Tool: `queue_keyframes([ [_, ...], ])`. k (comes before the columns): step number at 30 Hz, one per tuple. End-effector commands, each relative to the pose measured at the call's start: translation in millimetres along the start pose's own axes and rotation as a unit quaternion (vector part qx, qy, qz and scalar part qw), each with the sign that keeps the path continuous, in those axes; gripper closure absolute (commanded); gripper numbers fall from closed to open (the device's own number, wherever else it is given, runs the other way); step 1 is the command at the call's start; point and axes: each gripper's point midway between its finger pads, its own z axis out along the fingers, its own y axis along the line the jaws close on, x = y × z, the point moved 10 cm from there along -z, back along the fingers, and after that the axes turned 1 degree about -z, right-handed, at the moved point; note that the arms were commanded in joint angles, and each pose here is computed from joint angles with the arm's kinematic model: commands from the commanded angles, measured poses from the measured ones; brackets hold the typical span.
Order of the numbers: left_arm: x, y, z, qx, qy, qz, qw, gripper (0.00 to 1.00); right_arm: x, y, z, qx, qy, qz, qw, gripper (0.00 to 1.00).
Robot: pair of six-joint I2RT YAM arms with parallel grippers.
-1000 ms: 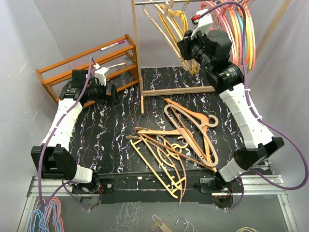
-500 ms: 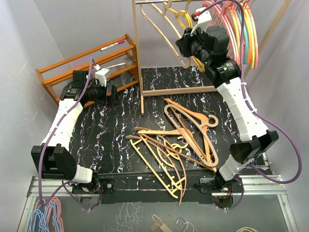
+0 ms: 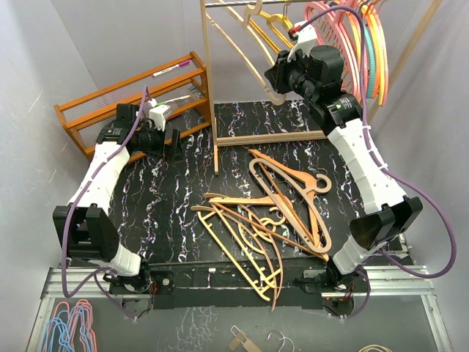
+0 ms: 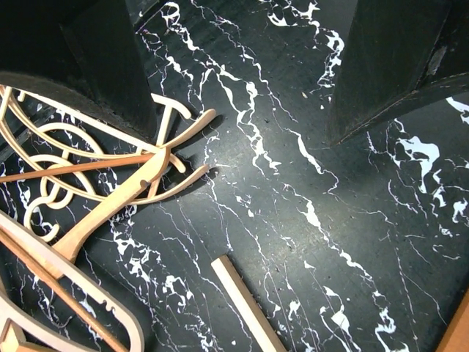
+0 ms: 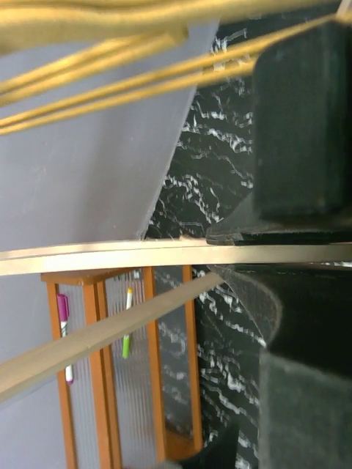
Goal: Organize the hangers
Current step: Place the hanger at the clothesline.
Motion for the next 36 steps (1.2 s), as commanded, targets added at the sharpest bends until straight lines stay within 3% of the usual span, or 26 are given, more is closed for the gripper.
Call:
queue_keyframes([
  [1,-6.4,-7.2,3.0,0.019,0.009,0.013,1.0,0.03,-34.1,-2.4,-19.9,0.018,-0.068,-0.012,0.997,0.92],
  [16,-2.3,-6.7,3.0,-0.001,0.015,0.023,1.0,0.03,-66.6,-3.9,-7.4,0.019,-0.129,0.004,0.991,0.92],
  [36,-0.3,-6.3,6.1,0.006,0.023,0.018,1.0,0.03,-32.2,-3.3,3.0,-0.006,-0.048,0.019,0.999,0.92],
])
